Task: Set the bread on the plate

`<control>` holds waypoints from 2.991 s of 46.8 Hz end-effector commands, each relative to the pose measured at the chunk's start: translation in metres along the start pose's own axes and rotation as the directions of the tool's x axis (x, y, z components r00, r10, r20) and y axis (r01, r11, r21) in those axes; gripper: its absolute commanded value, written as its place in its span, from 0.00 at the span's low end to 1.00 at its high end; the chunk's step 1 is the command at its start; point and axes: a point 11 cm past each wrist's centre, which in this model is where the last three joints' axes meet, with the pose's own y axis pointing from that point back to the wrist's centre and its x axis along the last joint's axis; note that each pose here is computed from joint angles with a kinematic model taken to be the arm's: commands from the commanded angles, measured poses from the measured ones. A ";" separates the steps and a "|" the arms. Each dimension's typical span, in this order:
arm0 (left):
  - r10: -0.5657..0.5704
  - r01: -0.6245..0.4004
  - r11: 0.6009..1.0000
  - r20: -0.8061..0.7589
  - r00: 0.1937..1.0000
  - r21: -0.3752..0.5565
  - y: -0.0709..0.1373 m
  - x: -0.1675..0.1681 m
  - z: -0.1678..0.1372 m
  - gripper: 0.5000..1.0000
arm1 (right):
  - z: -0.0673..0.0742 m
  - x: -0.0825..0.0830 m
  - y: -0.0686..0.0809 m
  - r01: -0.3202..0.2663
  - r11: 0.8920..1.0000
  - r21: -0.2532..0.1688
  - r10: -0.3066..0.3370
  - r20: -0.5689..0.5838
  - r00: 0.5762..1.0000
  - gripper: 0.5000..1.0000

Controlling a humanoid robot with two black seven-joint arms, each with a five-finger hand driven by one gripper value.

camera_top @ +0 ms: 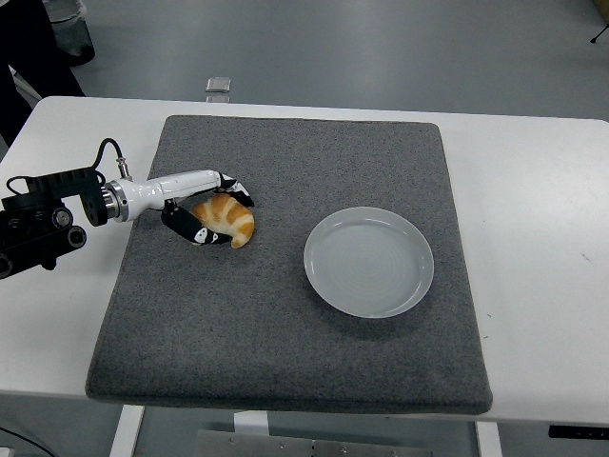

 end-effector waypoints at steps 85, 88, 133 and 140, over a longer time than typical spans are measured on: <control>0.311 -0.298 0.950 0.233 0.921 -0.089 0.053 0.155 0.037 0.00 | -0.001 0.000 0.000 0.002 1.000 0.001 -0.002 0.001 1.000 0.86; 0.321 -0.303 0.947 0.246 0.915 -0.108 0.051 0.162 0.046 0.00 | -0.001 0.000 0.000 0.001 1.000 0.001 -0.001 -0.001 1.000 0.86; 0.188 -0.043 0.915 0.329 0.926 -0.400 -0.031 0.102 0.166 0.00 | 0.001 0.000 0.000 0.002 1.000 -0.002 -0.002 -0.002 1.000 0.86; 0.166 0.002 0.901 0.348 0.923 -0.435 -0.046 0.083 0.181 0.00 | 0.001 0.000 0.000 0.002 1.000 -0.002 -0.002 -0.002 1.000 0.86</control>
